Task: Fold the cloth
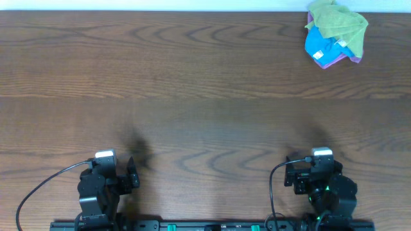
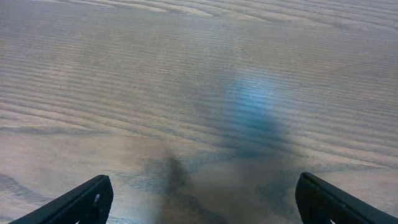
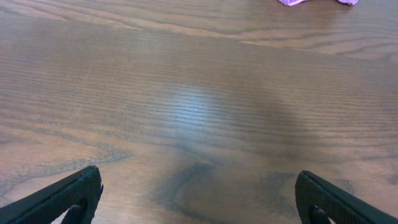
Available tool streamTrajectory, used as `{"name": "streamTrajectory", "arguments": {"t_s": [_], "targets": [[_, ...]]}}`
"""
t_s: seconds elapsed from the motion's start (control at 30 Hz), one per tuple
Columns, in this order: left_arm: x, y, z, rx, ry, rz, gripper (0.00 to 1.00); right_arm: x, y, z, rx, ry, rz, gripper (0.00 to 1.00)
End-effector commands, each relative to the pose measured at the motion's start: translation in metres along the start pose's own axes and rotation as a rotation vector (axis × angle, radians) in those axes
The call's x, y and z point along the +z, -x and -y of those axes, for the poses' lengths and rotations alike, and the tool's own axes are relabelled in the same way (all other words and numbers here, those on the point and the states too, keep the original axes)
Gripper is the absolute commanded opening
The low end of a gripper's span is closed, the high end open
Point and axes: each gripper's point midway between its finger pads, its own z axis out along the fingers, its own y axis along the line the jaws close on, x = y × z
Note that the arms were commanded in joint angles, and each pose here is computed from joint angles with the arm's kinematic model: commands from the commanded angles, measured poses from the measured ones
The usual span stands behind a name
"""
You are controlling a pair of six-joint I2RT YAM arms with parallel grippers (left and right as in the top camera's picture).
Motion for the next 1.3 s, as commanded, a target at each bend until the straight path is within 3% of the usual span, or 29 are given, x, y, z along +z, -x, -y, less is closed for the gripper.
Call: {"name": "streamTrajectory", "arguments": {"t_s": [0.0,0.8,0.87,1.03,1.27], "targets": [[0.002,-0.009,-0.002,0.010,0.009,-0.029,0.95,0.002,-0.005,0.003,0.016,-0.014,-0.011,0.99],[0.002,-0.009,-0.002,0.010,0.009,-0.029,0.95,0.002,-0.004,0.002,0.019,-0.013,-0.007,0.99],[0.002,-0.009,-0.002,0.010,0.009,-0.029,0.95,0.001,0.001,0.003,0.083,-0.012,0.013,0.99],[0.002,-0.009,-0.002,0.010,0.009,-0.029,0.95,-0.017,0.038,0.009,0.195,-0.036,0.011,0.99],[0.002,-0.009,-0.002,0.010,0.009,-0.029,0.95,-0.027,0.156,0.041,0.237,-0.139,-0.051,0.99]]}}
